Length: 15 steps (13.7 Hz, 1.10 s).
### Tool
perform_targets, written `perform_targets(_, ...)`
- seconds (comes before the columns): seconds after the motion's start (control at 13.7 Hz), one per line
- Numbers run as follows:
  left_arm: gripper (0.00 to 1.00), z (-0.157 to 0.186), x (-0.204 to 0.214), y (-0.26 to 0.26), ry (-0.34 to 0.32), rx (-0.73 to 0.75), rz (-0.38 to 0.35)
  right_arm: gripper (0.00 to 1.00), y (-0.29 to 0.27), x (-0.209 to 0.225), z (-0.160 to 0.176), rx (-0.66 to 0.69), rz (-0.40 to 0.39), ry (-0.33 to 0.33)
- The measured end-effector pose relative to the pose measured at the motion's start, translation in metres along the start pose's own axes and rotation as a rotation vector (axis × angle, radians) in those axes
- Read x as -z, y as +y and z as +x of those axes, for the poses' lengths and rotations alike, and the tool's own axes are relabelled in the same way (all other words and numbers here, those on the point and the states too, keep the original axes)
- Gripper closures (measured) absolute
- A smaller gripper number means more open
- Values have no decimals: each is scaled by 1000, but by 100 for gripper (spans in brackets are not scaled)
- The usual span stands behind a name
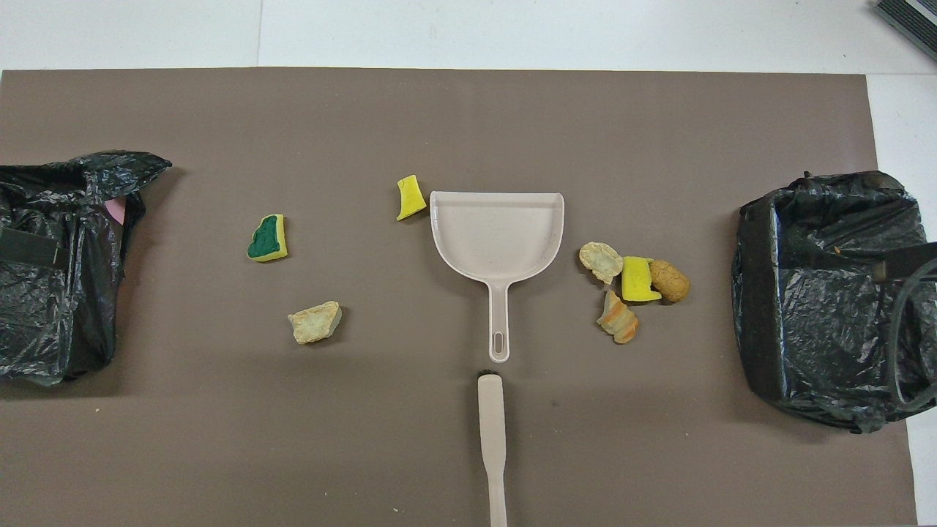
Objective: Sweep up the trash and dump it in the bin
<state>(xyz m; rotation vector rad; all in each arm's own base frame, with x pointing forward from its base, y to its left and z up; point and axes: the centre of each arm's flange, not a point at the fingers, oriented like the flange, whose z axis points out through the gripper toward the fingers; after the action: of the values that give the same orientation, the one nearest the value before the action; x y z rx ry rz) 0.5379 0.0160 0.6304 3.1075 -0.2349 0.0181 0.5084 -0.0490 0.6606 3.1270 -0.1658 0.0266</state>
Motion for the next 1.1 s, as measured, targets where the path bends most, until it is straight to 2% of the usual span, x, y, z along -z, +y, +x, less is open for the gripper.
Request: perform_targets(1.1, 0, 0, 0, -1, 0, 3, 0, 0, 1, -2, 1, -3, 0, 7)
